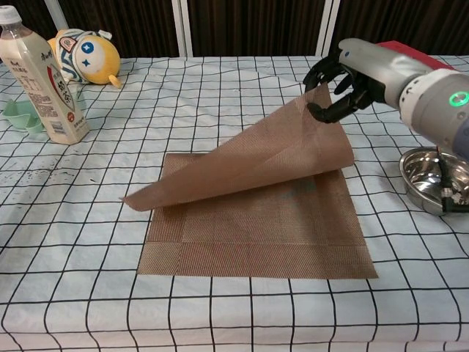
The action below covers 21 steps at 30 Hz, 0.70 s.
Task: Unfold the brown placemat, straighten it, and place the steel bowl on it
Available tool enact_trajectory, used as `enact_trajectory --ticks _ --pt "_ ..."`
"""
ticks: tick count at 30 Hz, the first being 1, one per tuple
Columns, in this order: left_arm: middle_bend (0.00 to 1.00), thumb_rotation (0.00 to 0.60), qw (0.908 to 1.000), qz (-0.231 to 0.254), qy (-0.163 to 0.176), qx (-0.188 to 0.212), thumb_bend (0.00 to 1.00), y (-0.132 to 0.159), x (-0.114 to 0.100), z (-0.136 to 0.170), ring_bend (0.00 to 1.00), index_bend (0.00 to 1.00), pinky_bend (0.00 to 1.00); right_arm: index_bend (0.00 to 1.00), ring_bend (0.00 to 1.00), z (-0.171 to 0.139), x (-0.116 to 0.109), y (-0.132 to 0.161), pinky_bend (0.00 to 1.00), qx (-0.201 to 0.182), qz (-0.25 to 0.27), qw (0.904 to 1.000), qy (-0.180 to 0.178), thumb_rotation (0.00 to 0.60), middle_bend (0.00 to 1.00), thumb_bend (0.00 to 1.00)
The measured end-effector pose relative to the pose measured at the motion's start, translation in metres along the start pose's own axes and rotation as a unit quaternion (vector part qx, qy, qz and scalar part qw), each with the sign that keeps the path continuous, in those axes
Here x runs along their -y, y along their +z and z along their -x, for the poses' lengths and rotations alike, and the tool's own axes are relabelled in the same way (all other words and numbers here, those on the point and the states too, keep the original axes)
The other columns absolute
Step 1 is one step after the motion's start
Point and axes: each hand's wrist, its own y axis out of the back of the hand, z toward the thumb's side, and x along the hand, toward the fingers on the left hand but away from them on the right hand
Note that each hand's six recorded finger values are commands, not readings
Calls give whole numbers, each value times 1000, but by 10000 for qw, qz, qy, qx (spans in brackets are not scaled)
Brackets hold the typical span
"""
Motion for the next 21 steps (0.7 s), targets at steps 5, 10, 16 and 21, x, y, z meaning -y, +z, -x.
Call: enact_trajectory --ticks 5,10,16,21 --pt "0 600 10000 -21 -70 39 41 1 2 1 18 0 67 662 164 35 -8 5 218 283 -84 9995 -58 600 199 467" --pt "0 600 9999 8 -101 35 41 1 2 0 18 0 67 662 163 66 -14 7 218 485 -372 9979 -197 600 199 468" --pt "0 600 9998 40 -182 -5 40 -1 2 -1 18 0 67 662 164 101 -20 6 218 763 -672 9939 -424 600 199 451" --pt "0 600 9997 71 -224 -40 41 -2 2 -1 18 0 67 595 157 123 -23 6 218 955 -773 9907 -576 600 168 343"
